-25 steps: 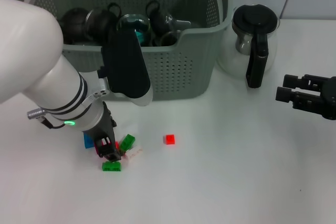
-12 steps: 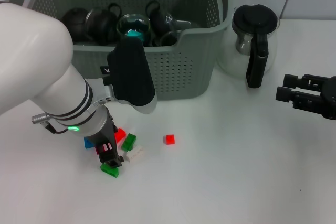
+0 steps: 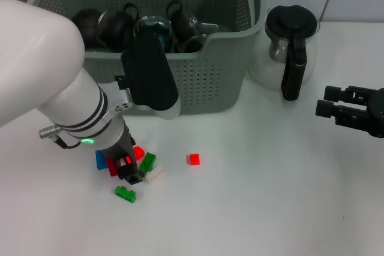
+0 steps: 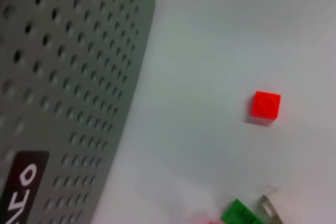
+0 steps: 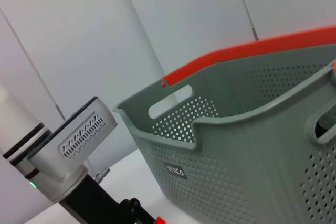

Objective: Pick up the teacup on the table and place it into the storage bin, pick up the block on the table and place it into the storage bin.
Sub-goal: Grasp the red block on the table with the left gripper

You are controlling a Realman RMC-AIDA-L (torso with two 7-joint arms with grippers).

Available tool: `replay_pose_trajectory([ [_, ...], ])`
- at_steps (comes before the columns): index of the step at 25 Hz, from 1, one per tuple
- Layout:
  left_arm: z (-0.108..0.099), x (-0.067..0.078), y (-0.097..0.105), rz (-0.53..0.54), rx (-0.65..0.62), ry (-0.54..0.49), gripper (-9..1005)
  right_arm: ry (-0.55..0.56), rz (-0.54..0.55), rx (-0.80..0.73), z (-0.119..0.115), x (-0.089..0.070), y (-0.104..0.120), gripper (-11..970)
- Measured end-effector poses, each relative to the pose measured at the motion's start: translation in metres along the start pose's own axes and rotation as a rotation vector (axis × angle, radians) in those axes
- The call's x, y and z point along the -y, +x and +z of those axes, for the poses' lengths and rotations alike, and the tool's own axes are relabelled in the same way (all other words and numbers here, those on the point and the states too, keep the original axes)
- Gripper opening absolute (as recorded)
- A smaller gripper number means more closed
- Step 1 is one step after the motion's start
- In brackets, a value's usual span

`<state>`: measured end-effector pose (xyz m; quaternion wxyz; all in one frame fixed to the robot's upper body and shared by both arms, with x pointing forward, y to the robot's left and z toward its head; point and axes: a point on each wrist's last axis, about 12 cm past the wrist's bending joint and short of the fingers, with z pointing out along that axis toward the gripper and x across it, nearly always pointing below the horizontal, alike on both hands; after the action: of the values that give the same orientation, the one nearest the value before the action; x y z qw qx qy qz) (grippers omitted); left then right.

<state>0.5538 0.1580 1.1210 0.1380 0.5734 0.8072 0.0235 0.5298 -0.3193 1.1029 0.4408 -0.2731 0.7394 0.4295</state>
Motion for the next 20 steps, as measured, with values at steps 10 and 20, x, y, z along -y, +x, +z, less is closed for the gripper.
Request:
replay_pose_trajectory([
  [10,0.0072,-0.0047,0.0049,-0.049,-0.024,0.017,575,-0.003,0.003,-0.003,-0.0006,-0.0008,0.0015,606],
  [20,0.0071,-0.0077,0.0028,-0.069,-0.016,0.004,445,-0.007,0.003,-0.005,-0.0005,-0.0013,0.0018,607],
])
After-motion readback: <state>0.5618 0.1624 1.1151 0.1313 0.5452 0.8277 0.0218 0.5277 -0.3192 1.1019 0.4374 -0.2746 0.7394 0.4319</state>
